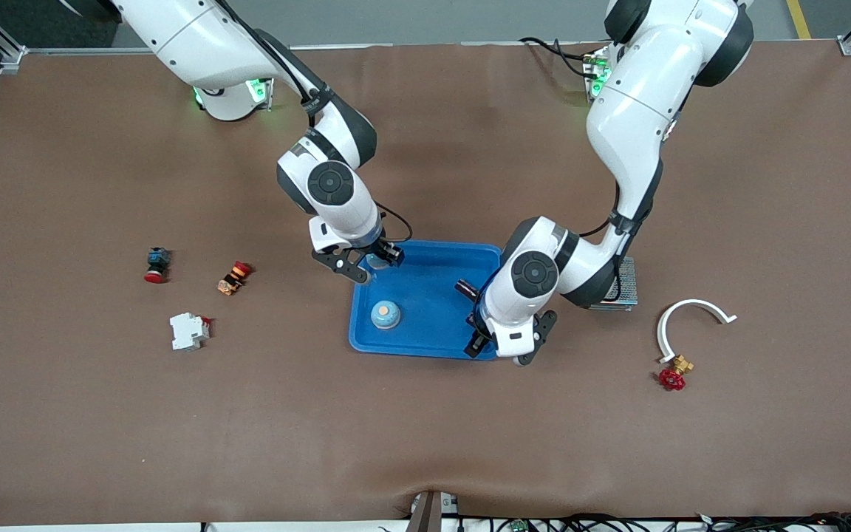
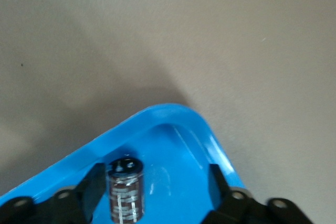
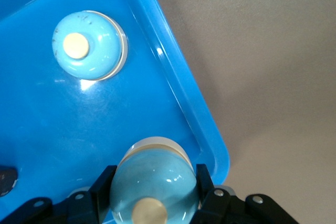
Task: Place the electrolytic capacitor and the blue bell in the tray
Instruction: 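Open the left gripper over the tray while the right gripper lowers the bell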
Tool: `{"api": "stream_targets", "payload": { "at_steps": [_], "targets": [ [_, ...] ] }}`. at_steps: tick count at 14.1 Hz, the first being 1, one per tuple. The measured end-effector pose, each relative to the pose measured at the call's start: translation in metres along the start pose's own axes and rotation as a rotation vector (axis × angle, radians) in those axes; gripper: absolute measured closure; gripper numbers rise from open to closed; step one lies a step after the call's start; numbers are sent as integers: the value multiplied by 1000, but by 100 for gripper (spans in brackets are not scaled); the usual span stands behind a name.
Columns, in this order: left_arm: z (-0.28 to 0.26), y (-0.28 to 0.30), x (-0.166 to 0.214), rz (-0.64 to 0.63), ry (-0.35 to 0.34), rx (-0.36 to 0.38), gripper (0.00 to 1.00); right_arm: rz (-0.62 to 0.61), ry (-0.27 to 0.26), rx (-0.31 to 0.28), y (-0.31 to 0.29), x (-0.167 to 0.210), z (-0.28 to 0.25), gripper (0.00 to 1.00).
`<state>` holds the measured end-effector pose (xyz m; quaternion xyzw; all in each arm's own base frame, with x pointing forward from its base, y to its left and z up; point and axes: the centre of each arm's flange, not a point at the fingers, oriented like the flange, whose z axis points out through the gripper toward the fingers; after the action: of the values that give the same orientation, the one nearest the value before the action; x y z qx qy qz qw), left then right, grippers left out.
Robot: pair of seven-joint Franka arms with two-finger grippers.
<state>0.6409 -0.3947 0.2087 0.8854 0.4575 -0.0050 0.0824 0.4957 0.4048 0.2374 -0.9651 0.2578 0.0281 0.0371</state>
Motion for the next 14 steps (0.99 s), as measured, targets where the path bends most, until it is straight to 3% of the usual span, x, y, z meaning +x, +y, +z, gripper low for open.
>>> {"api": "stream_targets", "payload": {
  "at_steps": [1,6,10,14],
  "targets": [
    [-8,2,4,-3,8,0,0,1,7,0,0,-1,4,34],
    [-83,8,25,43,34,29,0,-1,17,8,1,0,28,34],
    [-168,-4,75,111,45,74,0,18,63,0,0,-2,51,34],
    [-212,-22,118,175,19,93,0,28,69,4,-4,0,52,34]
  ]
}}
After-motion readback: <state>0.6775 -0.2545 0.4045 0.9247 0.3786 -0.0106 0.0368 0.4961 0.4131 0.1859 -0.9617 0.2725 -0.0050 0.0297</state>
